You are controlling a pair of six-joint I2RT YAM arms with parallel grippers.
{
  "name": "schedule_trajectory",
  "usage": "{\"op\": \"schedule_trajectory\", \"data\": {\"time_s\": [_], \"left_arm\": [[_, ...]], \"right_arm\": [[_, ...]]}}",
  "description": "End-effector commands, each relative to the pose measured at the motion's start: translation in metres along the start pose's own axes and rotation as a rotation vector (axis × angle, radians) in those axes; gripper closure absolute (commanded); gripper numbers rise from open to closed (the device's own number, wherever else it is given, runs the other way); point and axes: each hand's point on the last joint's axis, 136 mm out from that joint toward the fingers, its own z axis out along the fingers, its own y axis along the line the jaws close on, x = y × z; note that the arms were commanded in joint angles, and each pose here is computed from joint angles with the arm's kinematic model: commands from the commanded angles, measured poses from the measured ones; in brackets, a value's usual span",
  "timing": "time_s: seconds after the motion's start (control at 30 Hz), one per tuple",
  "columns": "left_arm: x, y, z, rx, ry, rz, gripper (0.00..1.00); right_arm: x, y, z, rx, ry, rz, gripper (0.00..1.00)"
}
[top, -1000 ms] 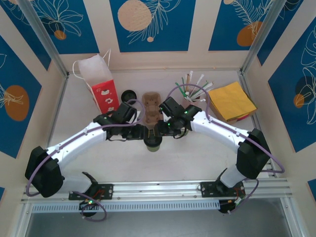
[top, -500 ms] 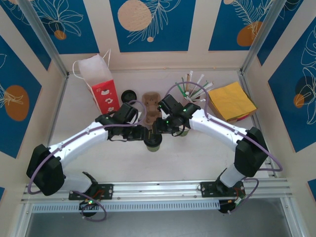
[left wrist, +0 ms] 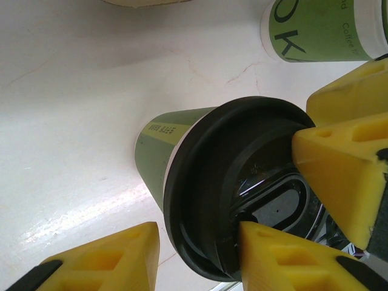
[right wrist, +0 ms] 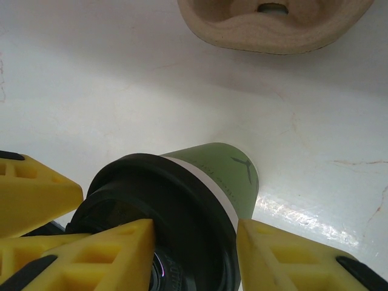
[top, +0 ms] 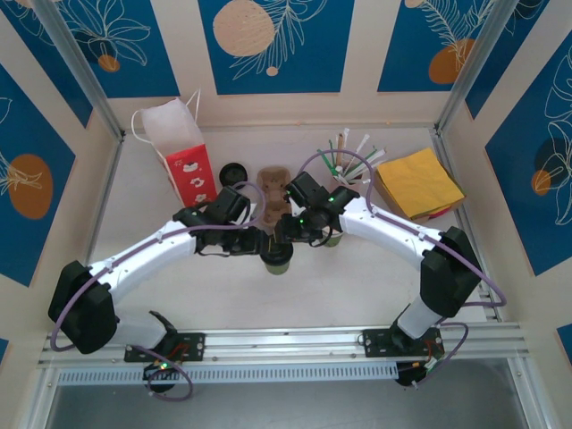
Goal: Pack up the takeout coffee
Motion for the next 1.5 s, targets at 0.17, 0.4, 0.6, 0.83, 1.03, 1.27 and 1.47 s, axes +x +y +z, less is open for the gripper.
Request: {"op": "schedule_trajectory", "data": {"time_s": [0.17, 0.4, 0.6, 0.83, 1.03, 1.27, 1.47], "left_arm": [[0.016, 0.012, 0.013, -0.035, 0.053, 0.003, 0.63], [0.022, 0.019, 0.019, -0.049, 0.074, -0.003, 0.64], [0.021, 0.02, 0.018, -0.057, 0.07, 0.001, 0.64], [0.022, 0.02, 0.02, -0.062, 0.074, 0.004, 0.67], [0.021, 0.02, 0.02, -0.062, 0.069, 0.007, 0.67], [0.022, 0.02, 0.022, -0.064, 0.075, 0.007, 0.67], [0.024, 0.019, 0.023, -0.067, 0.081, 0.008, 0.67]], "right_arm": [[0.023, -0.017, 0.016, 0.034, 0.085, 0.026, 0.6], [0.035, -0.025, 0.02, 0.059, 0.109, 0.041, 0.6], [0.023, -0.015, -0.001, 0.048, 0.052, 0.015, 0.6], [0.01, 0.0, -0.027, 0.015, -0.004, -0.007, 0.57], [0.023, -0.005, -0.023, 0.014, 0.036, 0.007, 0.59], [0.037, -0.015, -0.007, 0.029, 0.081, 0.021, 0.64], [0.046, -0.024, 0.003, 0.066, 0.112, 0.023, 0.65]]}}
